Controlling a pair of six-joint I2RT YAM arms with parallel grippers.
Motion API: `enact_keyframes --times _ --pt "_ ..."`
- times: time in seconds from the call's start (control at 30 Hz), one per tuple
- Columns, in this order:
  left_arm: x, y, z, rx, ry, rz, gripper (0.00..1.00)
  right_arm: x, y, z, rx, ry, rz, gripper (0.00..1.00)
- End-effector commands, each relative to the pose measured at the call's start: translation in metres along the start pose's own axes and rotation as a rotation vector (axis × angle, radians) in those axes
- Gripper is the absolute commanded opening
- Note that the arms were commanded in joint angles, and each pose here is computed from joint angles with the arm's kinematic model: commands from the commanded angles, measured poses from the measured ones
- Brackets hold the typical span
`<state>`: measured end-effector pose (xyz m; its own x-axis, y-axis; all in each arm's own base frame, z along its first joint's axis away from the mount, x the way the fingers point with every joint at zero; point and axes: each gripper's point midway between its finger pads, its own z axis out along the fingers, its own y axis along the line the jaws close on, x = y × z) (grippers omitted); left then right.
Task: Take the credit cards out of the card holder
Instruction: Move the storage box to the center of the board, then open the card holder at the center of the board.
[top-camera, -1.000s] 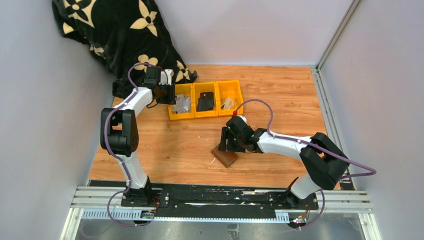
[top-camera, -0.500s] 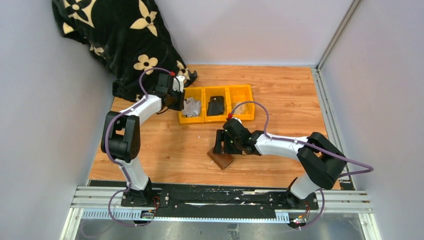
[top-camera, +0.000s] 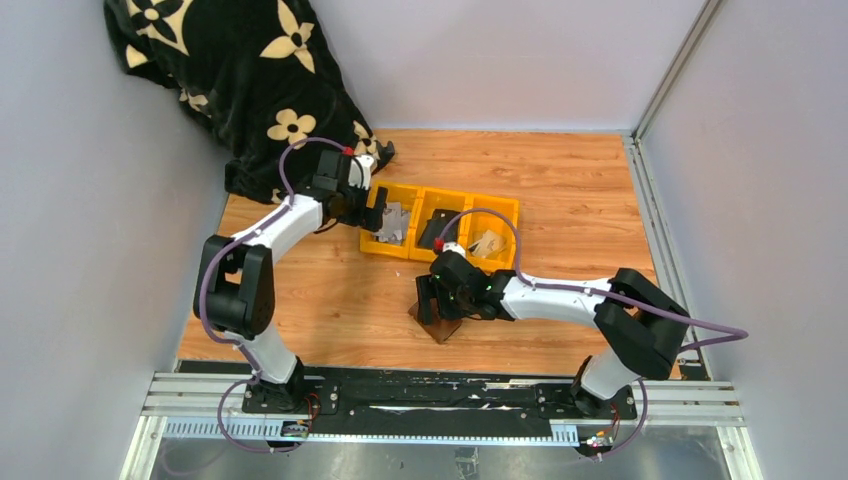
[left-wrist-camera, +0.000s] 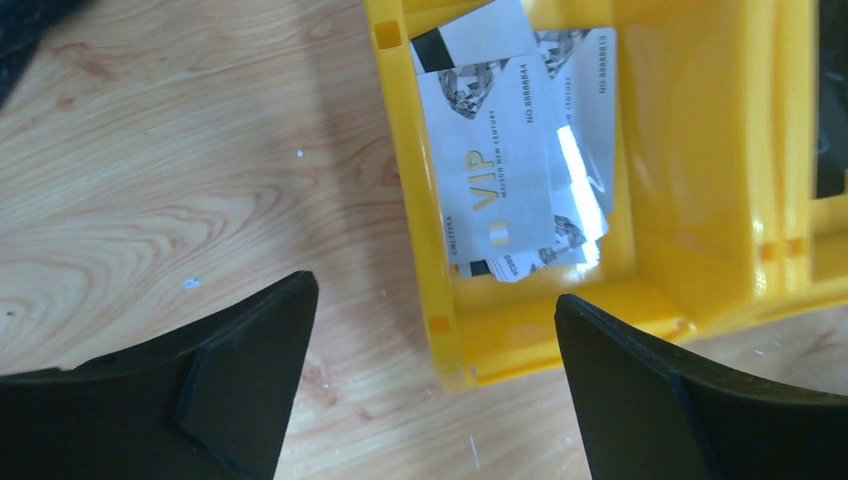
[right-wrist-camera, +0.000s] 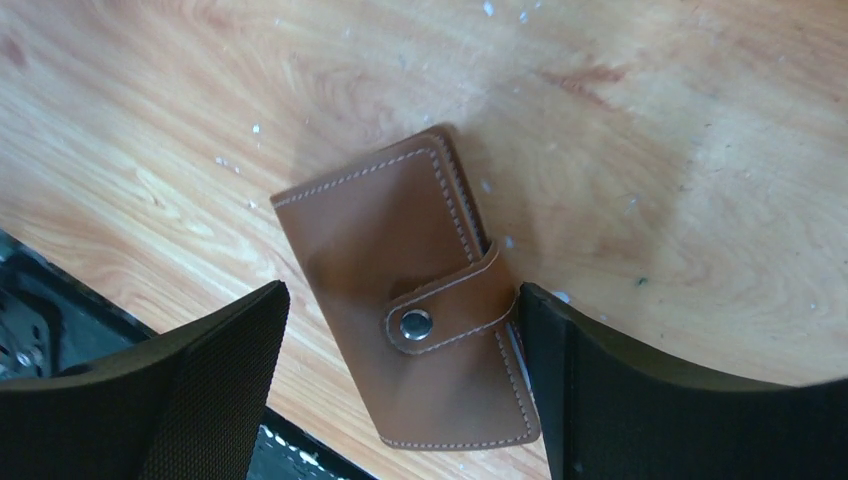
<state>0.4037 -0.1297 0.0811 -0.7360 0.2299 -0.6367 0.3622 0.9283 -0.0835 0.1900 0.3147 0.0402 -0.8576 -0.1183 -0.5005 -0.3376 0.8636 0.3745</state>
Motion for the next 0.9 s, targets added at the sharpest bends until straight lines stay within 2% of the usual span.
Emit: enact_keyframes --times 0.0,0.2,0.57,0.63,0.77,0.87 --pt "-0.025 -0.009 -0.043 0.014 -0.064 0.011 1.00 0.011 -0.008 -0.013 0.078 0.058 -0.176 0.89" --pt "-0.030 -0.019 -0.093 0.043 -0.063 0.017 1.00 0.030 -0.008 -0.011 0.080 0.175 -0.346 0.89" --pt "-0.017 0.006 -0.181 -0.003 -0.151 -0.049 1.00 0.056 -0.011 0.003 0.241 0.216 -0.523 0.90" --pt "-0.012 0.008 -0.192 -0.024 -0.155 -0.036 1.00 0.053 -0.013 0.003 0.275 0.194 -0.525 0.90" --pt "-0.002 -0.001 -0.206 -0.003 -0.181 -0.042 1.00 0.029 0.003 -0.007 0.272 0.080 -0.514 0.71" --pt "0.006 -0.016 -0.210 0.064 -0.192 -0.069 1.00 -0.002 0.033 -0.027 0.208 -0.055 -0.505 0.67"
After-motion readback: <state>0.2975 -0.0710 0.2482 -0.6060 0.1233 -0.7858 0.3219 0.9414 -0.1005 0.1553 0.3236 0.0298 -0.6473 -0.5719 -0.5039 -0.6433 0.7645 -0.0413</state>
